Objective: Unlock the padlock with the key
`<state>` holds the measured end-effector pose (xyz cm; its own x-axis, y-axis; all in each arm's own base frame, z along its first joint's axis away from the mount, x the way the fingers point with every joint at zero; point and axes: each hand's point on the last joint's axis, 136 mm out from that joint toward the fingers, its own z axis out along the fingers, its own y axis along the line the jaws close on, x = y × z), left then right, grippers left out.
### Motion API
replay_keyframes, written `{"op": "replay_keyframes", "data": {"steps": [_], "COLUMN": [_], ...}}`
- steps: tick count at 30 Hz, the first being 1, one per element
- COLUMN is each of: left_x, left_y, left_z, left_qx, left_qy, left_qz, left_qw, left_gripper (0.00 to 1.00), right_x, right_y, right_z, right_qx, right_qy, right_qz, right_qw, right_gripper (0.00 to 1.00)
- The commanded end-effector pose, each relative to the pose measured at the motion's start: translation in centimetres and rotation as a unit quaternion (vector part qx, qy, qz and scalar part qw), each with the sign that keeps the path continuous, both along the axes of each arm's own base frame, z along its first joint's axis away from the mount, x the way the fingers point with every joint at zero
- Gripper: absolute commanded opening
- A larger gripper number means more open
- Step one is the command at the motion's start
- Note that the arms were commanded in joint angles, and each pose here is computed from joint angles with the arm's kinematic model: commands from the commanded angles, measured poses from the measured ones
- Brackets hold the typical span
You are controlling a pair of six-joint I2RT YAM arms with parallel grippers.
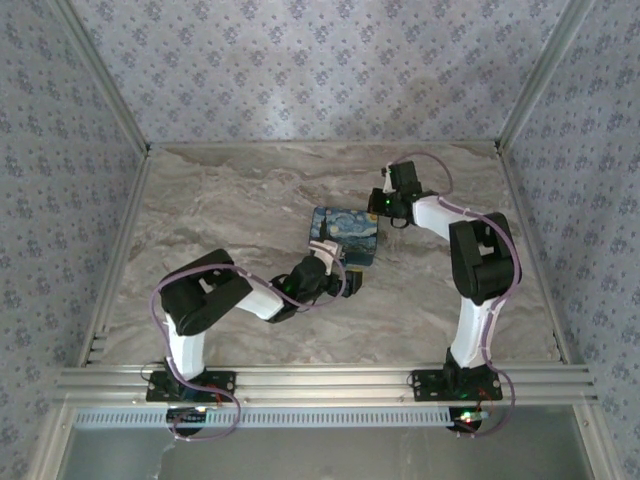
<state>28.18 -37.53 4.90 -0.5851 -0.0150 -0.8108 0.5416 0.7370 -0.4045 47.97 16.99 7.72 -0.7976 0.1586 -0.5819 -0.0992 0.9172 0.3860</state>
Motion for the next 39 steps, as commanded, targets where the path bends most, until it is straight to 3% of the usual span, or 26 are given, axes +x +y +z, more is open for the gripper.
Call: {"op": "replay_keyframes", "data": {"steps": [1, 7, 20, 27, 33, 39], "left_x": [-0.6, -0.9, -0.6, -1.2, -1.5, -1.6], "left_y": [-1.7, -2.3, -1.1, -1.2, -1.2, -1.6], "left_z": [0.2, 1.3, 3.3, 3.0, 2.5, 1.6], "left_qx": [-0.017, -0.055, -0.175, -0.187, -0.193, -0.171], "left_qy": [-0.002, -0.012, 0.032, 0.047, 0.061, 0.059], "left_qz": [-0.039, -0.069, -0.105, -0.119, -0.118, -0.102], "left_qw": [0.999, 0.996, 0.978, 0.974, 0.972, 0.978], "left_gripper": [0.92, 0.88, 0.76, 0.6, 0.59, 0.68], "right_x": [0.5, 0.0, -0.6, -0.8, -0.9, -1.3], "right_y": [1.3, 2.0, 2.0, 2.2, 2.3, 2.6], "right_z": [0.8, 0.8, 1.2, 1.0, 1.2, 1.3], "right_qx": [-0.003, -0.002, -0.002, -0.001, 0.0, 0.004], "right_qy": [-0.019, -0.017, -0.022, -0.021, -0.023, -0.023], "right_qz": [0.023, 0.03, 0.034, 0.036, 0.037, 0.039], "right_qw": [1.0, 0.999, 0.999, 0.999, 0.999, 0.999], "right_gripper": [0.0, 0.0, 0.0, 0.0, 0.0, 0.0]}}
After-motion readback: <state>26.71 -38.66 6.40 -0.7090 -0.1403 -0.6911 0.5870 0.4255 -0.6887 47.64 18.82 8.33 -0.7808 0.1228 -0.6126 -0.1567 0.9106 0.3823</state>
